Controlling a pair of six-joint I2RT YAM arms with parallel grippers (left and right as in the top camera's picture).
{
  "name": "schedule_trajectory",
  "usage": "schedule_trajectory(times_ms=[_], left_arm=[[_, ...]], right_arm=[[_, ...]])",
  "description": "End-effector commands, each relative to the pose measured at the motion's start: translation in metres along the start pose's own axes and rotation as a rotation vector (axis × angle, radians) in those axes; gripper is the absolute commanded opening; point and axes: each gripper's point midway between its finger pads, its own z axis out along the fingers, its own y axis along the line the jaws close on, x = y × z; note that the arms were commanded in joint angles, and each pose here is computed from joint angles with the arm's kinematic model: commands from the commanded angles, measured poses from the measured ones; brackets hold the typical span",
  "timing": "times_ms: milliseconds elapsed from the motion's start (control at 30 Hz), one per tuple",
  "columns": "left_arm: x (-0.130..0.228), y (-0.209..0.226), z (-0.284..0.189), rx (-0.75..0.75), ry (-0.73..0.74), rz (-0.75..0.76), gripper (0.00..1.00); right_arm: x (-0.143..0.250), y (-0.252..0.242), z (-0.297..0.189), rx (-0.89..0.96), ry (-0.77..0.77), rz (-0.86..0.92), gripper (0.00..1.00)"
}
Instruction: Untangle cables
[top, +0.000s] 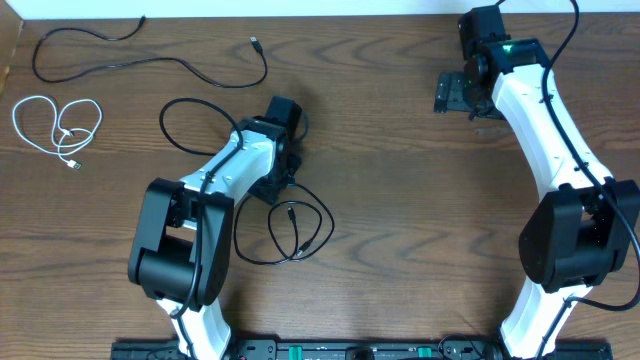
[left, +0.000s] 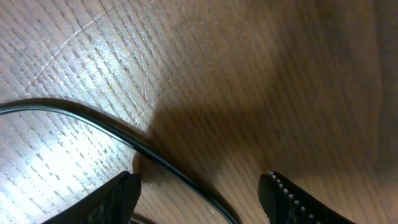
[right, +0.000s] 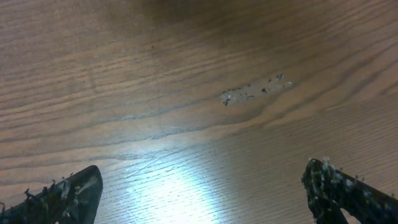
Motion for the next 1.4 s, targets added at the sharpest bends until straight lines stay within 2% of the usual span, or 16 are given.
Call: schedule_trajectory(times_ms=[0, 67, 167, 300, 367, 433, 567, 767, 933, 1100, 1200, 1367], left_arm=[[-0.001, 0.006, 0.014, -0.047, -0.007, -0.011, 0.65], [0.000, 0.009, 0.018, -0.063, -0.003, -0.010, 0.64], [0.001, 0.013, 0.024, -0.085, 0.002, -0.008, 0.53], [0.005, 0.022, 0.036, -0.136, 0.015, -0.002, 0.50], [0.007, 0.029, 0.042, -0.170, 0.023, 0.001, 0.41], [0.010, 0.036, 0.048, -0.204, 0.033, 0.004, 0.26], [0.014, 0.043, 0.055, -0.239, 0.052, 0.006, 0.08], [0.015, 0.042, 0.054, -0.234, 0.062, 0.012, 0.07], [0.018, 0.023, 0.038, -0.142, 0.124, 0.176, 0.08], [0.007, -0.010, -0.013, 0.055, 0.061, 0.379, 0.07], [0.009, -0.035, -0.062, 0.247, 0.037, 0.482, 0.07], [0.009, -0.051, -0.141, 0.487, -0.034, 0.544, 0.08]], right_arm=[[0.001, -0.002, -0.001, 0.009, -0.003, 0.016, 0.99], [0.001, -0.002, -0.001, 0.009, -0.003, 0.016, 0.99], [0.001, -0.002, -0.001, 0.009, -0.003, 0.015, 0.99], [0.001, -0.002, -0.001, 0.009, -0.003, 0.016, 0.99], [0.001, -0.002, -0.001, 0.009, -0.003, 0.015, 0.99], [0.001, -0.002, -0.001, 0.009, -0.003, 0.015, 0.99], [0.001, -0.002, -0.001, 0.009, -0.003, 0.015, 0.99], [0.001, -0.002, -0.001, 0.009, -0.003, 0.016, 0.99], [0.001, -0.002, -0.001, 0.009, -0.003, 0.016, 0.99], [0.001, -0.002, -0.001, 0.009, -0.003, 0.016, 0.99], [0.001, -0.002, -0.001, 0.009, -0.003, 0.016, 0.99], [0.001, -0.002, -0.001, 0.009, -0.003, 0.016, 0.99]])
